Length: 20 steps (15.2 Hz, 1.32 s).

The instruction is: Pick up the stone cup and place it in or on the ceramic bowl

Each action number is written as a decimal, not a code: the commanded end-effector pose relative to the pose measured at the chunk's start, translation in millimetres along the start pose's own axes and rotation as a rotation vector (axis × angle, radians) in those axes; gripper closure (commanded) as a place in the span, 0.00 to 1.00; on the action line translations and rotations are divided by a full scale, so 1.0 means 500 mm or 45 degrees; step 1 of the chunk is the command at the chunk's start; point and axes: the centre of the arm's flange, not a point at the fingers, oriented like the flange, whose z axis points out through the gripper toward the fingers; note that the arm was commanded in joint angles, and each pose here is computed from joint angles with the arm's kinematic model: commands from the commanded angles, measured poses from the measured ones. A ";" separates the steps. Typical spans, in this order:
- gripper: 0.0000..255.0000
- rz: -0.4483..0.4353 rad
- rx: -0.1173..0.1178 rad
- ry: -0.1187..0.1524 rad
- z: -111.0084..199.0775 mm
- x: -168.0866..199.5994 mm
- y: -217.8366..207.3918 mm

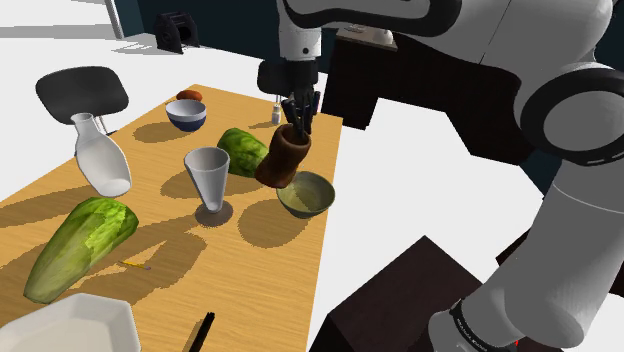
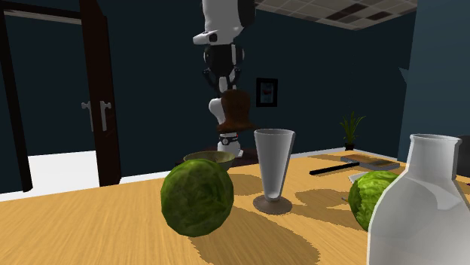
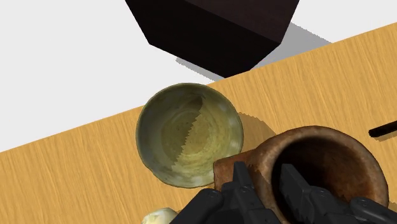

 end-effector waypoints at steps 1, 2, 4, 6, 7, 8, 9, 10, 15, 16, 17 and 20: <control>1.00 -0.002 0.000 0.001 -0.016 -0.027 0.038; 1.00 -0.002 0.000 0.001 -0.024 -0.041 0.059; 1.00 -0.002 0.000 0.001 -0.040 -0.067 0.102; 1.00 -0.002 0.000 0.001 -0.055 -0.094 0.145; 1.00 -0.002 0.000 0.001 -0.063 -0.107 0.167; 1.00 -0.002 0.000 0.001 -0.069 -0.117 0.183; 1.00 -0.002 0.000 0.001 -0.059 -0.115 0.184; 1.00 -0.002 0.000 0.001 -0.049 -0.112 0.185; 1.00 -0.002 0.000 0.001 0.002 -0.099 0.189; 1.00 -0.002 0.000 0.001 0.012 -0.097 0.189; 1.00 -0.002 0.000 0.001 0.023 -0.094 0.190; 1.00 -0.002 0.000 0.001 0.053 -0.087 0.192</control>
